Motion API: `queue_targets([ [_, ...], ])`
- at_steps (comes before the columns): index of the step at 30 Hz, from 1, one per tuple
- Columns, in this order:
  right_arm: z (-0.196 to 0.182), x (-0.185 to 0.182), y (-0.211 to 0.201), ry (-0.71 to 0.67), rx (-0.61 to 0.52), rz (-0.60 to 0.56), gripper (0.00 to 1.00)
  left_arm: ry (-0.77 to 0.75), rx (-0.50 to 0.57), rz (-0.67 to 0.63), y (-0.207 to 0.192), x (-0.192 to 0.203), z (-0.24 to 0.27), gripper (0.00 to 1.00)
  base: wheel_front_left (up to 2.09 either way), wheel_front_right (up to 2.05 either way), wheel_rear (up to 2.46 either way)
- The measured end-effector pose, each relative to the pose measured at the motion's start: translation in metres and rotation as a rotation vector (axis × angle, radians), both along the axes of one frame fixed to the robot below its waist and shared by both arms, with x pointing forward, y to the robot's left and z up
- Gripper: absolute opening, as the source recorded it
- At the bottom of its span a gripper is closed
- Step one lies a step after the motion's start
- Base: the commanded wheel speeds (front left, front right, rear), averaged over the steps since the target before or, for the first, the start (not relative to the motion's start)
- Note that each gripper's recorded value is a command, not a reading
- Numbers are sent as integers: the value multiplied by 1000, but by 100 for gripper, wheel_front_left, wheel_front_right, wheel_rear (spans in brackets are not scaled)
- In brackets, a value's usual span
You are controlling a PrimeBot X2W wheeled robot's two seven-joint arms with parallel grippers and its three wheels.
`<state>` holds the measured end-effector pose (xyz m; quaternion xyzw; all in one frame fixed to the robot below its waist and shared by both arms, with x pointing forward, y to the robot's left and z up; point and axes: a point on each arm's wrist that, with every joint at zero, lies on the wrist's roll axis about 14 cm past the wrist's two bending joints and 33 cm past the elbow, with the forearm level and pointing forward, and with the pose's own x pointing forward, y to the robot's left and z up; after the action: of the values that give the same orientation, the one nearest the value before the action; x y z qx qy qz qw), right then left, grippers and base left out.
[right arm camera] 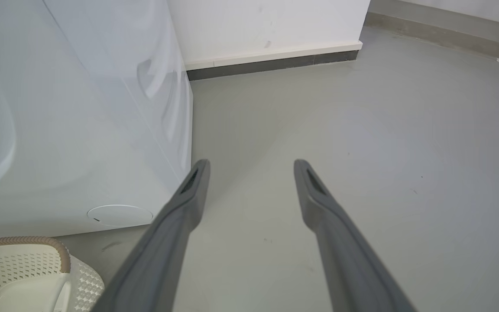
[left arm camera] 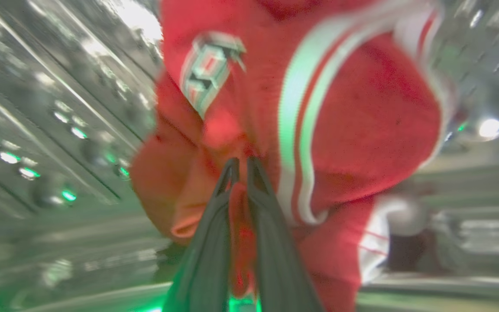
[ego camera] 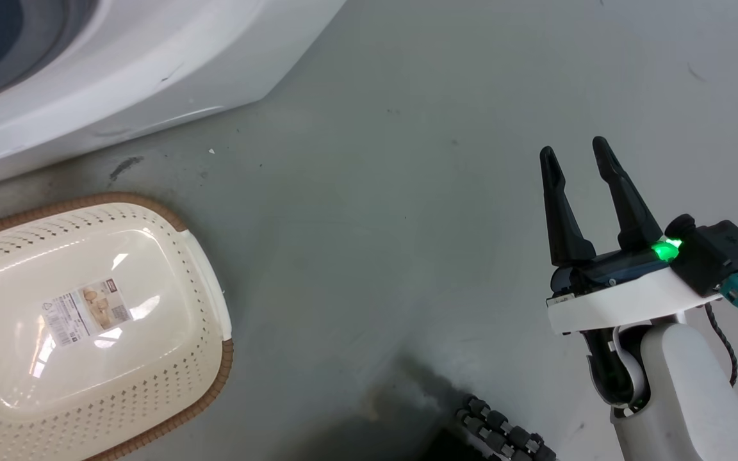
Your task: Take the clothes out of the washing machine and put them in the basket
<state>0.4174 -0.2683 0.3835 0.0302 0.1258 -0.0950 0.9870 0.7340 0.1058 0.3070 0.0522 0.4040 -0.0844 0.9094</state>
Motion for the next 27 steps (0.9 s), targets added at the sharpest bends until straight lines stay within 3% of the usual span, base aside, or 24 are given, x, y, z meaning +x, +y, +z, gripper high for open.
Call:
queue_targets([
  [14,37,-1,2,-94,-17,12,100,-379,-74,6,-1,-4,77,0,0,0,0],
  [27,70,-32,1,-165,-11,-13,100,-560,-179,24,0,-63,116,0,0,0,0],
])
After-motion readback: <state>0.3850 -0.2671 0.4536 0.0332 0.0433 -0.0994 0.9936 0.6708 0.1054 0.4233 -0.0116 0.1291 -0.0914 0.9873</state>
